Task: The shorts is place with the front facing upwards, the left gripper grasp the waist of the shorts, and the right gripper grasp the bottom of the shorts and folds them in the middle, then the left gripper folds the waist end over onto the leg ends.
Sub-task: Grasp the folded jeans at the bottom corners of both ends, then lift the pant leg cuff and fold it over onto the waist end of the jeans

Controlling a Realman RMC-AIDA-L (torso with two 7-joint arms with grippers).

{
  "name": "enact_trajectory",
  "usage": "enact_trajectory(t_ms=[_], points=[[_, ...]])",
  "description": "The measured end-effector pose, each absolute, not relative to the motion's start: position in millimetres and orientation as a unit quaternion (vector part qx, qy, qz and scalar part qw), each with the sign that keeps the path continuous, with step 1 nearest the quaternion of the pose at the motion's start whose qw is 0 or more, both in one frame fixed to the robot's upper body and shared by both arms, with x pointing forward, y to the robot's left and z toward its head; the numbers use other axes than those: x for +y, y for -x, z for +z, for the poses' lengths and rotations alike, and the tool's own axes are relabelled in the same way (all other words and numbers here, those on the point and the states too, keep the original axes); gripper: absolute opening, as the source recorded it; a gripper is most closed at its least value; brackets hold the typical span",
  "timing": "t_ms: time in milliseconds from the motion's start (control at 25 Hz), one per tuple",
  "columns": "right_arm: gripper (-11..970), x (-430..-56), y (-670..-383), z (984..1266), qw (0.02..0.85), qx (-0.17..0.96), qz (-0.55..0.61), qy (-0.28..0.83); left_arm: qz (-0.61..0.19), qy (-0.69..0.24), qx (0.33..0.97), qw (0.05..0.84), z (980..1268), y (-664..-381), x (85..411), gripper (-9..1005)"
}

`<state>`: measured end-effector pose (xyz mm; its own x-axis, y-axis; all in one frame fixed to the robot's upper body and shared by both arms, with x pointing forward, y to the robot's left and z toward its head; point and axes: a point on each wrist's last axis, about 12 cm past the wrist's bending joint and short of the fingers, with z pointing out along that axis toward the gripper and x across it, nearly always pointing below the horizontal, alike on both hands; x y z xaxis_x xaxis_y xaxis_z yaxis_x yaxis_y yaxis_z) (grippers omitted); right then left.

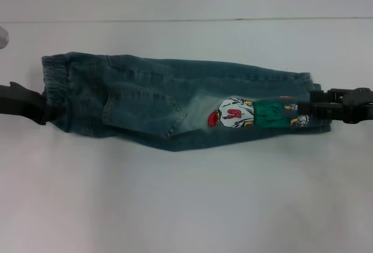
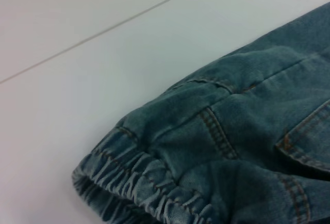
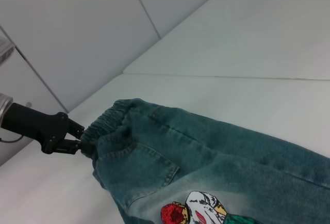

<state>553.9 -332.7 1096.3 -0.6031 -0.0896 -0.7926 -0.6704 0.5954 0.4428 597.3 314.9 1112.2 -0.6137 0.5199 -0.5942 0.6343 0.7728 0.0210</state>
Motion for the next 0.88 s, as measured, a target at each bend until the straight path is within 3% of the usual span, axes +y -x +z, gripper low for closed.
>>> enact_trajectory(t_ms=[400, 880], points=[[734, -328.3, -557.4, 1096.0, 0.381, 0.809, 0.381, 0.236, -0.133, -0.324, 0.884, 0.309, 1121.8, -595.1, 312.7, 123], [733, -313.3, -563.2, 1091.5, 0.418, 0.796, 0.379, 0.221, -0.199, -0.335, 0.857, 0.338, 1155.4, -588.8, 313.6, 82]])
